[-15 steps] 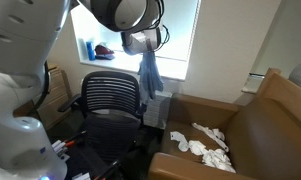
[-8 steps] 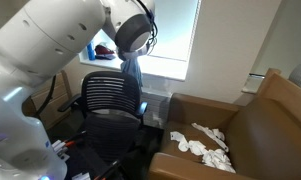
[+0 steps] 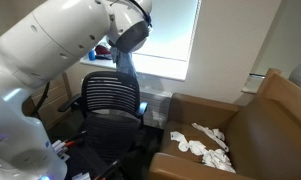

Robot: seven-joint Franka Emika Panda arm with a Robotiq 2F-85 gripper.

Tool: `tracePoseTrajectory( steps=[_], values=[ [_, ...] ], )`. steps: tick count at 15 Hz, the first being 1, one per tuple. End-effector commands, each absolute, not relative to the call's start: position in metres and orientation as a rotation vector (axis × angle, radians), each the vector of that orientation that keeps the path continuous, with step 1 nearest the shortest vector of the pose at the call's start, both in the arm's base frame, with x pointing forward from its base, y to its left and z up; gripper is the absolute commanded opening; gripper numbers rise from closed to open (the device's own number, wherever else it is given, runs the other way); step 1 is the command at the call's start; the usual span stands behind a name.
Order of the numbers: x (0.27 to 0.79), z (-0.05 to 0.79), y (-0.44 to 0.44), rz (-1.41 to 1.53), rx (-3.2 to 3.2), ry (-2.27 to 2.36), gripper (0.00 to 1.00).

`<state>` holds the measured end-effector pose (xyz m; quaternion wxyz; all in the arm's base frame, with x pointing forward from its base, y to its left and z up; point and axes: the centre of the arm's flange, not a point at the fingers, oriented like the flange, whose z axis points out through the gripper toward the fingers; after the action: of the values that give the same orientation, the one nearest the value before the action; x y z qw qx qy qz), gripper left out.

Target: Get the blue object from the right eat and put it on the headrest of the left chair

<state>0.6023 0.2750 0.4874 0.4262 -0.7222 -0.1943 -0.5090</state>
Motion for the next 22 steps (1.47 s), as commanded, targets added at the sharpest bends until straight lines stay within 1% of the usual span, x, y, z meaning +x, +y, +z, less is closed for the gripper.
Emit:
tracePoseTrajectory(
  steps=[1, 5, 7, 9, 11, 14, 20, 22],
  values=[
    [0.58, 0.51, 0.227, -1.153, -1.91, -0.298, 0.0],
    [0.615, 0.459, 0.144, -1.022, -2.086, -0.136, 0.0],
    [0.635, 0.425, 0.105, -0.904, -2.143, -0.06, 0.0],
    [0.64, 0.366, 0.094, -0.78, -2.217, -0.015, 0.0],
    [0.628, 0.31, 0.098, -0.657, -2.254, -0.092, 0.0],
    [0.618, 0.262, 0.12, -0.485, -2.252, -0.232, 0.0],
    [0.647, 0.245, 0.155, -0.494, -2.122, -0.358, 0.0],
    [0.644, 0.249, 0.17, -0.497, -2.053, -0.432, 0.0]
  ],
)
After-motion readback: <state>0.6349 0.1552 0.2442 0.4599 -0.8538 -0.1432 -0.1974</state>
